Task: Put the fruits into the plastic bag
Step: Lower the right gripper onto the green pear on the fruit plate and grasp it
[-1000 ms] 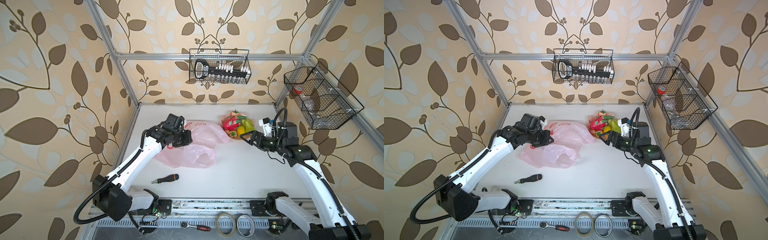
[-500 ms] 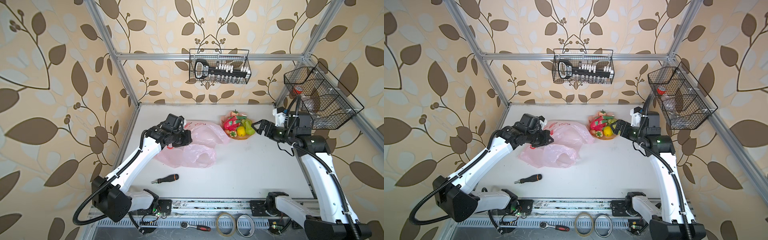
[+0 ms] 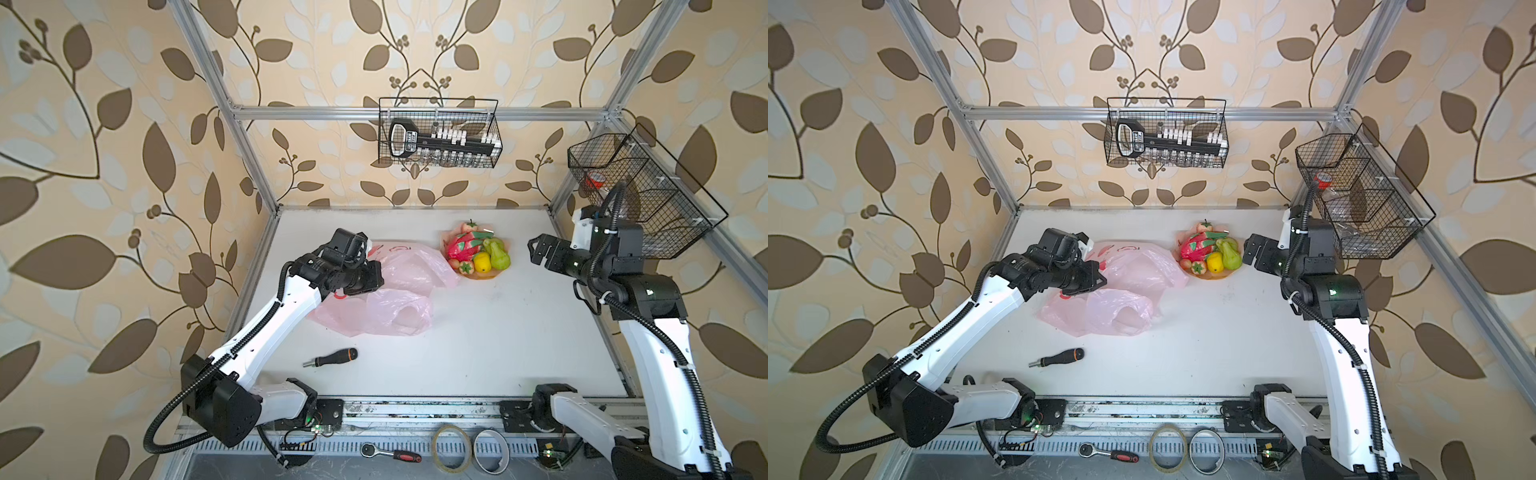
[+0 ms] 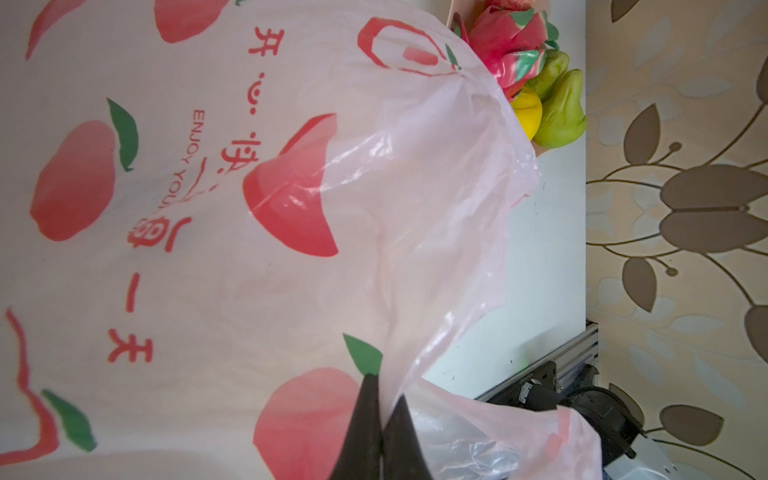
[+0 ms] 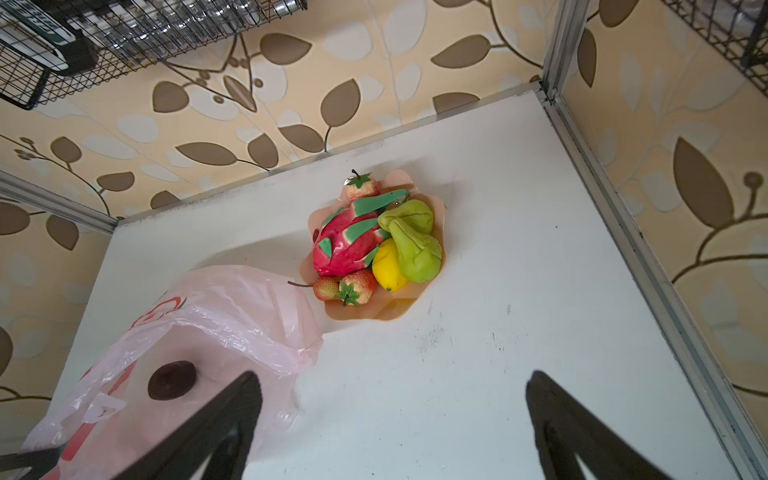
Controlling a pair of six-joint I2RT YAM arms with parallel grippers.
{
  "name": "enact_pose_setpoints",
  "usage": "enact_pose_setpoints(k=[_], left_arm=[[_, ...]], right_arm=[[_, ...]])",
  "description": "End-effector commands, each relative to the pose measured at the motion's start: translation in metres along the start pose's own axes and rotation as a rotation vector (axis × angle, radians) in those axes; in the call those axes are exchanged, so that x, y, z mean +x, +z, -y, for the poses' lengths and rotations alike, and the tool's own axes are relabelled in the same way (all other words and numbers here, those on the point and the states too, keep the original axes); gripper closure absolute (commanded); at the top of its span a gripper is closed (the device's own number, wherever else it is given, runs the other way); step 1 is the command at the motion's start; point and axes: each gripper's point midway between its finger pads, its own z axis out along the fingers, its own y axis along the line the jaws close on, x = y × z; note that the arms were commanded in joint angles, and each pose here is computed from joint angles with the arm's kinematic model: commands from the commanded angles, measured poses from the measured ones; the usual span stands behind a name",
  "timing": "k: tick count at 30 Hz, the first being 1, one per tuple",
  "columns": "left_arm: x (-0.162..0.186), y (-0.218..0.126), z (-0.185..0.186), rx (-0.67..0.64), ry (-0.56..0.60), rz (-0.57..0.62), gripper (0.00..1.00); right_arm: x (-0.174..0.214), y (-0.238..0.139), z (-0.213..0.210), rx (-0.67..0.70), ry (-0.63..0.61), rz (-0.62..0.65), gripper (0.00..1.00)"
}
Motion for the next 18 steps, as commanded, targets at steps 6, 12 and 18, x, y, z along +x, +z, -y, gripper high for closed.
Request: enact_pose_setpoints(k=[6, 12, 18], left_arm=[[-0.002, -0.007, 0.003, 0.020, 0.015, 0.029, 1.00], [-0.002, -0.009, 0.003, 0.020, 0.016, 0.032, 1.00], [0.001, -0.010, 0.002, 0.021, 0.020, 0.030, 1.00]], right_arm=[[0.018, 0.028, -0.010, -0.051, -0.004, -0.078, 0.01], [0.037, 0.058, -0.015, -0.108, 0.073, -0.134, 0.02], [0.068, 0.093, -0.009, -0.135, 0.173, -0.207, 0.04]])
